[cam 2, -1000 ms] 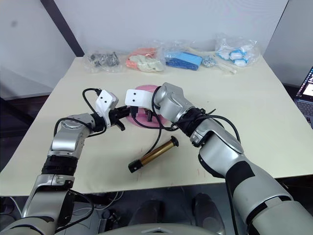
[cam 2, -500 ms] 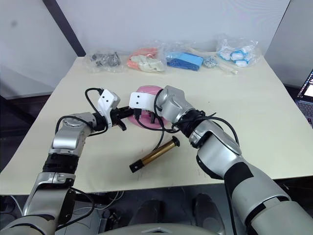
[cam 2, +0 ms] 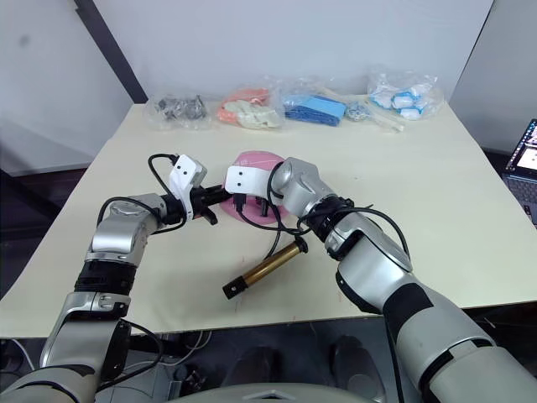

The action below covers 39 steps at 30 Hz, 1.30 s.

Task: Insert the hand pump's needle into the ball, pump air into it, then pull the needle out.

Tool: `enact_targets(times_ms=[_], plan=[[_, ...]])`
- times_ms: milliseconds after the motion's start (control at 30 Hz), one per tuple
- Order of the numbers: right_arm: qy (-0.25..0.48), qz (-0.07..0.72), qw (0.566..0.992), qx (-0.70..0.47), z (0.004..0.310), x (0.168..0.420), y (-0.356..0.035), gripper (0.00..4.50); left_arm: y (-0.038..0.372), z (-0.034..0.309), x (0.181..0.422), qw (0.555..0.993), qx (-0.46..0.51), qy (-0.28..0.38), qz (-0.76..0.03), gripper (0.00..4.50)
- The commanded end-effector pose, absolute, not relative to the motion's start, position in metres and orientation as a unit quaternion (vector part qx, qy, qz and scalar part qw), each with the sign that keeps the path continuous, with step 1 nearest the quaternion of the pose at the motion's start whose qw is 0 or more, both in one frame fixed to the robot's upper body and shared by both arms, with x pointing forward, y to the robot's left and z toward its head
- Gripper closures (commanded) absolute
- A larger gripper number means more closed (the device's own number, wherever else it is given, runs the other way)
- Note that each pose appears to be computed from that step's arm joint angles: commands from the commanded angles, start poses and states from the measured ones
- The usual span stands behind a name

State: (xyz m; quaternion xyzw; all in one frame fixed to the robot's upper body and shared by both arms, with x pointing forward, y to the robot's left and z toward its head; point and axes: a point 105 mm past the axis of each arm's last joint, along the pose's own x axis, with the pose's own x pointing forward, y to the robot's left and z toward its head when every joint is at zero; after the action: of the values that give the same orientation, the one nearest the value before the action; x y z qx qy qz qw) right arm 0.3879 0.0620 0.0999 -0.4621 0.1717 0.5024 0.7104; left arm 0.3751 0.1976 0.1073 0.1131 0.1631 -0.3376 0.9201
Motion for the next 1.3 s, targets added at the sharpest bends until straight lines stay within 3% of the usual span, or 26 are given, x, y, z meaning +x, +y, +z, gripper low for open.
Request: enact_targets(times_ms=[33,267,533,567,800,1000,1167,1300], plan=[[0.290,0.454,0.724,-0.431,0.042,0.391,0.008,4.12,0.197,0.084,0.366,0.908,0.104,0.209,-0.347,4.50],[0.235,0.476,0.754,-0.388,0.086,0.397,0.026,4.12,0.195,0.085,0.370,0.910,0.107,0.202,-0.347,4.50],[0.198,0.500,0.768,-0.347,0.127,0.381,0.045,4.12,0.194,0.088,0.374,0.913,0.113,0.194,-0.341,4.50],[0.198,0.503,0.769,-0.343,0.130,0.379,0.044,3.10,0.194,0.088,0.375,0.913,0.113,0.193,-0.341,4.50],[0.167,0.506,0.783,-0.319,0.158,0.365,0.037,0.03,0.195,0.091,0.378,0.916,0.112,0.187,-0.337,4.50],[0.122,0.514,0.799,-0.285,0.186,0.342,0.025,0.03,0.194,0.100,0.376,0.917,0.105,0.169,-0.346,4.50],[0.075,0.510,0.822,-0.243,0.210,0.327,0.000,0.00,0.197,0.116,0.373,0.922,0.090,0.141,-0.348,2.73],[0.054,0.502,0.833,-0.226,0.215,0.315,-0.022,0.00,0.202,0.126,0.367,0.926,0.081,0.130,-0.346,0.95]])
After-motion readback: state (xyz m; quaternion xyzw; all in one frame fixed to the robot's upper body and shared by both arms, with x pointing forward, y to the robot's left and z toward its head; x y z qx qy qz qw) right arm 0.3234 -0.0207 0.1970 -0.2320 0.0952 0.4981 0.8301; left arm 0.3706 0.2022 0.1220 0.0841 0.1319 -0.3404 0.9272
